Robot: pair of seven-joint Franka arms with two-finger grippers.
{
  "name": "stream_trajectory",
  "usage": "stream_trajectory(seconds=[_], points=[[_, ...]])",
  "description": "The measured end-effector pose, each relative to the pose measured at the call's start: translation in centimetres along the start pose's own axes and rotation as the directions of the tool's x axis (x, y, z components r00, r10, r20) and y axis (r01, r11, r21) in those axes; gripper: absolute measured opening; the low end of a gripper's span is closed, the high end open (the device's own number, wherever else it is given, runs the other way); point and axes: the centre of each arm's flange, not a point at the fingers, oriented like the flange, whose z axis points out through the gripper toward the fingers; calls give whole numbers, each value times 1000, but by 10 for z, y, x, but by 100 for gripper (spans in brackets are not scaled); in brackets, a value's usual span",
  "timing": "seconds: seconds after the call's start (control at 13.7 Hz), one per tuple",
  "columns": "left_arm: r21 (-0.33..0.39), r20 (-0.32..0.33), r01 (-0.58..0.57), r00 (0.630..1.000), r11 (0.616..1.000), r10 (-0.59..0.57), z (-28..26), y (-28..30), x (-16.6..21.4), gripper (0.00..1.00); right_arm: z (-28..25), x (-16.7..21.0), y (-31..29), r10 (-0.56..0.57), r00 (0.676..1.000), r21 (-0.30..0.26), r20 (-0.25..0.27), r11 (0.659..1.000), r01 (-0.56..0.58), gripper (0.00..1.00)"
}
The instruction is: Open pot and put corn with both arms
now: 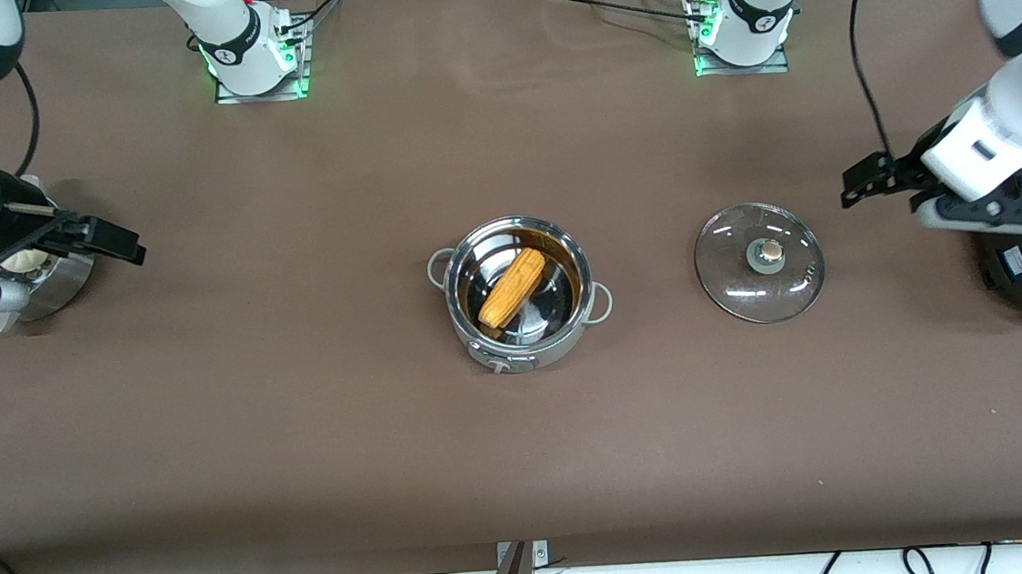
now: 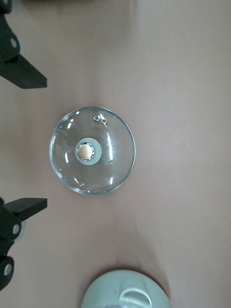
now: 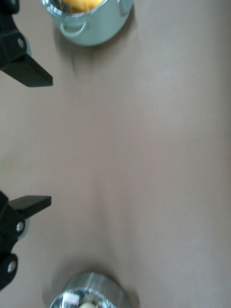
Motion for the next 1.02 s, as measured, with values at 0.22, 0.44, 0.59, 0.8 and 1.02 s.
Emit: stream_trajectory(seconds=[0.22,0.44,0.59,0.8,1.02], points=[[15,34,29,999,999,-30,-15,1,-6,100,14,-13,6,-41,997,-10,-62,999,40,100],[62,50,27,998,998,-30,-13,-1,-7,100,22,-27,42,-133,988,-7,-81,991,133,100],[63,52,21,998,998,-24,-14,3,-8,100,21,-30,59,-139,987,-4,-85,990,140,100],[64,37,27,999,998,-30,-22,6,-7,100,20,-30,56,-146,985,0,-92,989,146,100],[64,7,48,999,997,-48,-38,11,-7,100,20,-32,46,-163,982,-1,-93,987,164,100]])
